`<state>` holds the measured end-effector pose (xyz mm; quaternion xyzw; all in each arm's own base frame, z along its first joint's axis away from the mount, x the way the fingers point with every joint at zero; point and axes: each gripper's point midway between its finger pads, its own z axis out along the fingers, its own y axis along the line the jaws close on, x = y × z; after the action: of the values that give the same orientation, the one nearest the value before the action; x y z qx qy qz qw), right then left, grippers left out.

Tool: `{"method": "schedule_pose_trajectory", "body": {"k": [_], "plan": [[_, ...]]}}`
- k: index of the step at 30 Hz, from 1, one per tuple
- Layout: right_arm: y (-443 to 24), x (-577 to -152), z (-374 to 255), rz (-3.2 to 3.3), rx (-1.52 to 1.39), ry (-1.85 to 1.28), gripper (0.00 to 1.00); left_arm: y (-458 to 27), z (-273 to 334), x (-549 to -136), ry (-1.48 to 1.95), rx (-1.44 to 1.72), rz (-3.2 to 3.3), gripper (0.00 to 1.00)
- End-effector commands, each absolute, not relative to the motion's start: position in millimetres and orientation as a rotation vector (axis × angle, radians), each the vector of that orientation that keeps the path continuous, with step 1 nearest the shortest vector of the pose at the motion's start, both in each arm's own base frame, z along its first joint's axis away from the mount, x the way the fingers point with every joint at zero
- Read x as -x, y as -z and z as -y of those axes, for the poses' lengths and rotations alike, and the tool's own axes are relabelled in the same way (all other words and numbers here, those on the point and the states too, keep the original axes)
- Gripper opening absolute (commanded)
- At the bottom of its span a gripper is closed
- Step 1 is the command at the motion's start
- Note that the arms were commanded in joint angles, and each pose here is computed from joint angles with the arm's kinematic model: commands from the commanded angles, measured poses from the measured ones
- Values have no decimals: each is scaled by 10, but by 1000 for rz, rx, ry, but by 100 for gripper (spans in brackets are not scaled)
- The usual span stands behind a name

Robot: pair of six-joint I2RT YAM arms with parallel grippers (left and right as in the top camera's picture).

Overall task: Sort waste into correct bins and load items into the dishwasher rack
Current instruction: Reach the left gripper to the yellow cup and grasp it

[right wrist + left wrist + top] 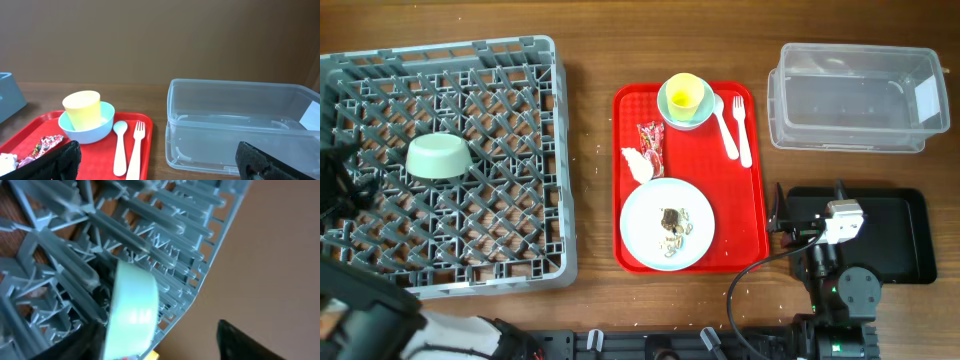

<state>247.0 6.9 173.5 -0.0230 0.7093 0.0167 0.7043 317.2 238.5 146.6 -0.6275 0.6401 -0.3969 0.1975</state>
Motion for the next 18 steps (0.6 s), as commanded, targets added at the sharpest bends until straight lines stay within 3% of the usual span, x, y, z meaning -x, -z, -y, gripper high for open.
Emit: {"method": "schedule_pose_trajectory", "body": {"k": [1, 8, 14, 18], "plan": [[-1750, -2468, -49, -1569, 50, -20, 100, -2067, -1913, -3382, 915, 1431, -1961, 4], [-1750, -2468, -49, -1570, 50, -20, 100, -1543, -1473, -3661, -131, 1278, -2297, 6], [-1750, -2468, -49, -1569, 50, -20, 100, -1072, -1586, -3588, -218, 1370, -2395, 4], [-1750, -2468, -49, -1569, 50, -20, 100, -1067, -1790, -3191, -292, 1654, -2305, 4]]}}
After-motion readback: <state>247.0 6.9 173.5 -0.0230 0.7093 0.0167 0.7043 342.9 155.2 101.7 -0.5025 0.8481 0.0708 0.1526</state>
